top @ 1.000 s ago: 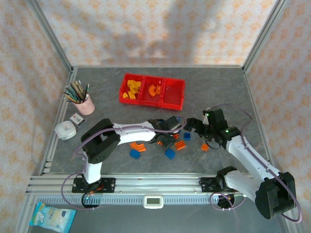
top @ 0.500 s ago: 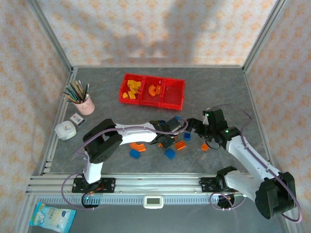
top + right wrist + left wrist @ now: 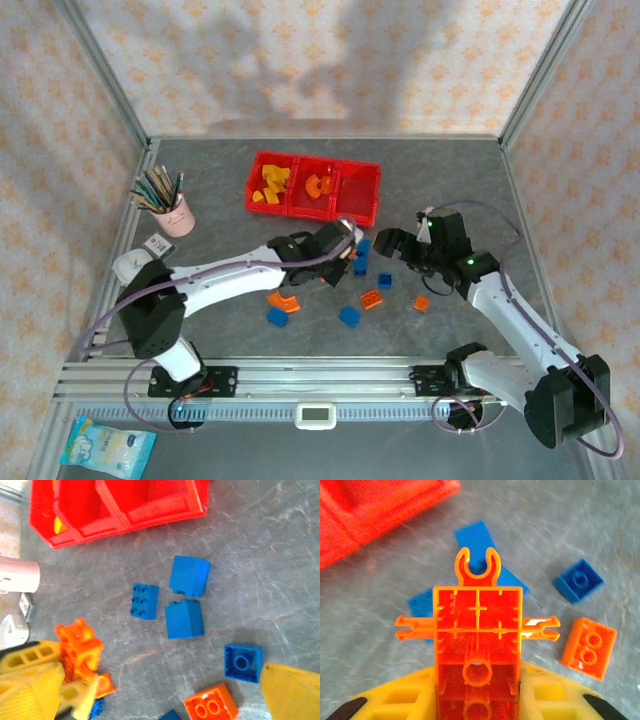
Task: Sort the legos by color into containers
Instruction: Pick up the lego from the middle-left of the table, then place the lego in the container.
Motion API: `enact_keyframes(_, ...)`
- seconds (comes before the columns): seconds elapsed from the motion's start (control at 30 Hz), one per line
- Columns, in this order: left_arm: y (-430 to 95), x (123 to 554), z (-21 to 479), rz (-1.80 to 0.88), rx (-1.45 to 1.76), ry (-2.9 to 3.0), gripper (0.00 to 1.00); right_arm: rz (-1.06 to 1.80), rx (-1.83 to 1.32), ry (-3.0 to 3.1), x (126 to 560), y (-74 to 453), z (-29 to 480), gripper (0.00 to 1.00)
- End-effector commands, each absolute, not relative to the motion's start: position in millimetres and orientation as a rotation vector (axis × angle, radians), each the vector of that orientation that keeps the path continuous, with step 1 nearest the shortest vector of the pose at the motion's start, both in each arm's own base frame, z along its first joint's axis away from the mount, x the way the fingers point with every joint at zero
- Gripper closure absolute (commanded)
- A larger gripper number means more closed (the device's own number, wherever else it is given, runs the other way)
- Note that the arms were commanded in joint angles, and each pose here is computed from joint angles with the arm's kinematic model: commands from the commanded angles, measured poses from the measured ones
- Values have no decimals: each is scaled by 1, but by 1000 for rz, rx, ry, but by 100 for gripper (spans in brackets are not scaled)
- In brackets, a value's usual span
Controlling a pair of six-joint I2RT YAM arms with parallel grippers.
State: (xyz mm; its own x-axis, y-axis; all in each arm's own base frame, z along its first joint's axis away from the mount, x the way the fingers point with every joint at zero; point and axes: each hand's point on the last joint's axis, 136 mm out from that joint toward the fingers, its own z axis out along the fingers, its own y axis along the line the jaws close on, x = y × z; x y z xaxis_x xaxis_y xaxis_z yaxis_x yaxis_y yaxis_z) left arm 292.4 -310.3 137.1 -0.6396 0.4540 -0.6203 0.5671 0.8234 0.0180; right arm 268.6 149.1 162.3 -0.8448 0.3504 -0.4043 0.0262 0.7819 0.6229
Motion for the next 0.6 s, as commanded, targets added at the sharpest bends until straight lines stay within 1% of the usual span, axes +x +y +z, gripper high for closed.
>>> enact_keyframes(0.0, -275, 336, 169, -173, 465, 2365, 66, 914, 248, 2386, 288, 160, 188, 0)
enact_keyframes(0.13, -243, 399, 197, -165, 166, 2334, 67, 961, 251, 2344, 307, 169, 199, 0)
enact_keyframes(0.23, -231, 446, 197, -144, 34, 2325, 68, 956, 259, 2327, 320, 172, 200, 0)
enact_keyframes(0.37, -230, 506, 174, -108, -61, 2346, 68, 926, 259, 2343, 334, 174, 195, 0)
enact_keyframes(0.47, -230, 537, 158, -71, -95, 2350, 68, 909, 262, 2351, 339, 173, 194, 0)
enact_keyframes(0.57, -229, 558, 145, -41, -109, 2358, 67, 891, 260, 2344, 343, 172, 197, 0)
